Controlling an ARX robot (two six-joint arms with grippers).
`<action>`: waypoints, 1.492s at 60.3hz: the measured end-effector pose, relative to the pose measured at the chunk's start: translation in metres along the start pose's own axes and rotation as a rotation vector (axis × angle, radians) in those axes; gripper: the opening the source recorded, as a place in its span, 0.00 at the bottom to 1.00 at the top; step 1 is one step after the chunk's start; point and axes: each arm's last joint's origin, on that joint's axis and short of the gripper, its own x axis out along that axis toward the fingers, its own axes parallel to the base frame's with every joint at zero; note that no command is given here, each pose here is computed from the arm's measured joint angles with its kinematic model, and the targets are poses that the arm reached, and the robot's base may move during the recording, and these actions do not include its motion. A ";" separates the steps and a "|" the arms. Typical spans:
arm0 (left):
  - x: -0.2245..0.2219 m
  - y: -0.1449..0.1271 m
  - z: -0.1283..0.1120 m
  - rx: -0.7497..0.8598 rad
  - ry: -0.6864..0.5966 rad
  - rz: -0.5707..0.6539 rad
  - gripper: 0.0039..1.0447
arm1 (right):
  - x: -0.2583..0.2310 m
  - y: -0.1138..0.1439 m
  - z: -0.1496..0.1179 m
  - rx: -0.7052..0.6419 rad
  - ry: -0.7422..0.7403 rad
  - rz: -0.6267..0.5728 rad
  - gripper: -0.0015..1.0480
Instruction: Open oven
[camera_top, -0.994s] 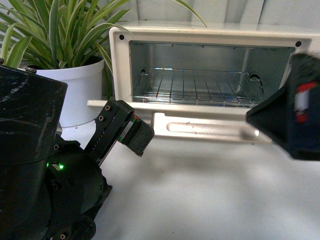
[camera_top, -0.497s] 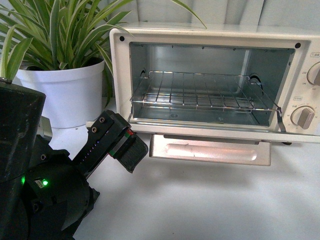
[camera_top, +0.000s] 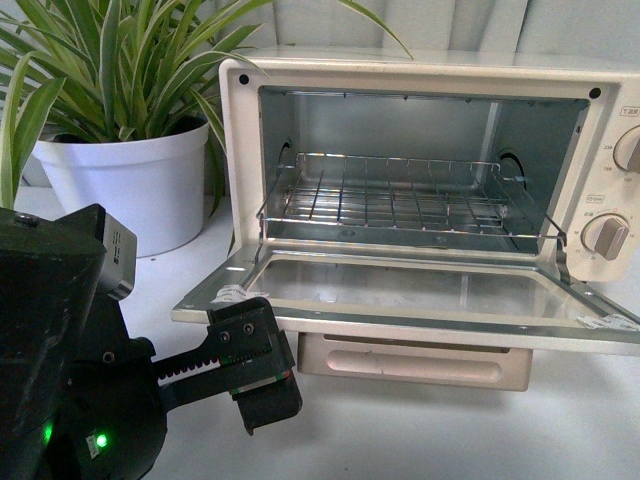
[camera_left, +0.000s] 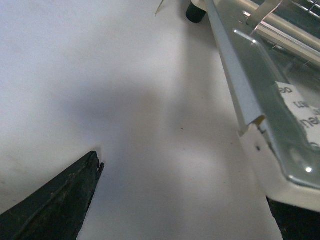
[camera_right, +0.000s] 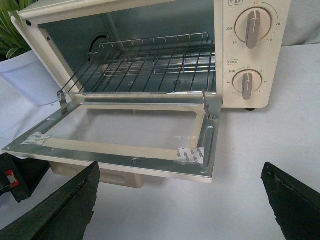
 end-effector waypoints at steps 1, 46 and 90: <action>0.000 0.001 0.000 0.026 -0.002 0.005 0.94 | 0.000 0.000 0.000 0.001 -0.001 0.000 0.91; -0.028 0.019 0.000 0.523 -0.066 0.053 0.94 | -0.008 -0.011 -0.008 0.034 0.013 -0.018 0.91; -0.152 0.078 0.015 0.407 -0.395 0.132 0.94 | -0.041 -0.039 -0.044 0.003 -0.116 -0.057 0.91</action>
